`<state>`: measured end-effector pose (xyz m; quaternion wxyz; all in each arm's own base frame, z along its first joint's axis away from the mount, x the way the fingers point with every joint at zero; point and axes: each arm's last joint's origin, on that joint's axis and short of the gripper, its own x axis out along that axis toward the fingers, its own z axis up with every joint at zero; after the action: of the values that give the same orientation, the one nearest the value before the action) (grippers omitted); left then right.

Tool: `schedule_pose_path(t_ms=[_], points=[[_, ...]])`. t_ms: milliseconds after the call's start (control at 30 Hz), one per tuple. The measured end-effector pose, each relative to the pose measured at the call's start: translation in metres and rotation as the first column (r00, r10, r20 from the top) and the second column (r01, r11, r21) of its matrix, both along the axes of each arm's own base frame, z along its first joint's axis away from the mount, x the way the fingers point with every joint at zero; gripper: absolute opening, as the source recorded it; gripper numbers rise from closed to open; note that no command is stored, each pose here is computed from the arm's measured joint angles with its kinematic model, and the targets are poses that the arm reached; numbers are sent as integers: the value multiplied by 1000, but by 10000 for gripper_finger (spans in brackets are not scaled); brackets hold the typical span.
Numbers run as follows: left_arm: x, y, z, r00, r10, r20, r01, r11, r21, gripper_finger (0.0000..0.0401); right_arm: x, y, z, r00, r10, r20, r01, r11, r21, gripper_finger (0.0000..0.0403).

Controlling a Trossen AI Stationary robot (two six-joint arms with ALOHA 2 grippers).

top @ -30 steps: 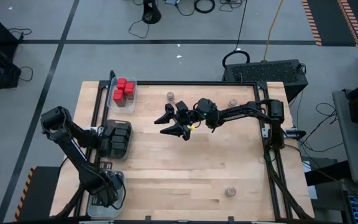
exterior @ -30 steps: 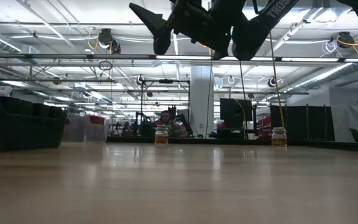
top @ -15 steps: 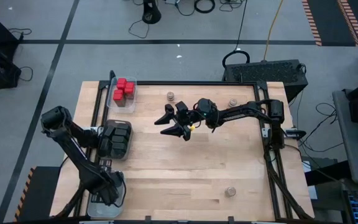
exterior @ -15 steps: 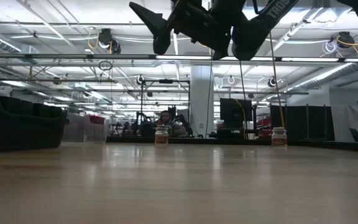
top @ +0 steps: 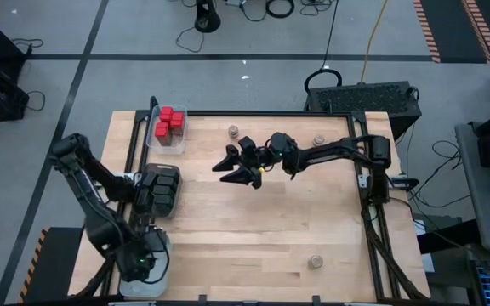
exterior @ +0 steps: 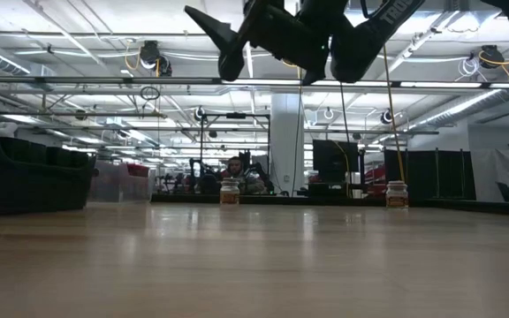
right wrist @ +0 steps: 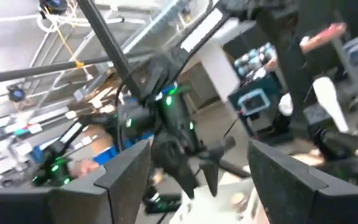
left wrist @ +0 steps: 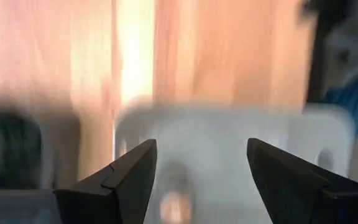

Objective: Sort spices by type
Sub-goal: Put the brown seasoning bottle into the gray bin

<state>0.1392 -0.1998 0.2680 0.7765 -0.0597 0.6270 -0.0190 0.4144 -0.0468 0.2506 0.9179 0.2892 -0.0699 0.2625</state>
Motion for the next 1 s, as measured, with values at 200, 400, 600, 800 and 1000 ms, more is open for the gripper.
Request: schedule_pose_path(t_ms=[200, 400, 600, 800, 1000], points=[[13, -7, 29, 879, -157, 450, 163, 986, 25, 256, -9, 8, 15, 987, 42, -155, -42, 999, 2, 254], [48, -8, 62, 573, -331, 750, 272, 940, 207, 256, -33, 11, 32, 928, -77, -365, 31, 991, -130, 254], [84, 20, 78, 450, -358, 818, 189, 933, 305, 256, -66, 20, 30, 756, -269, -597, 82, 943, -322, 254], [110, 61, 78, 503, -297, 812, 144, 955, 261, 256, -88, 42, 24, 587, -465, -663, 52, 839, -542, 254], [102, 89, 78, 569, -247, 784, 92, 967, 238, 256, -94, 58, 17, 542, -543, -642, 7, 766, -642, 254]])
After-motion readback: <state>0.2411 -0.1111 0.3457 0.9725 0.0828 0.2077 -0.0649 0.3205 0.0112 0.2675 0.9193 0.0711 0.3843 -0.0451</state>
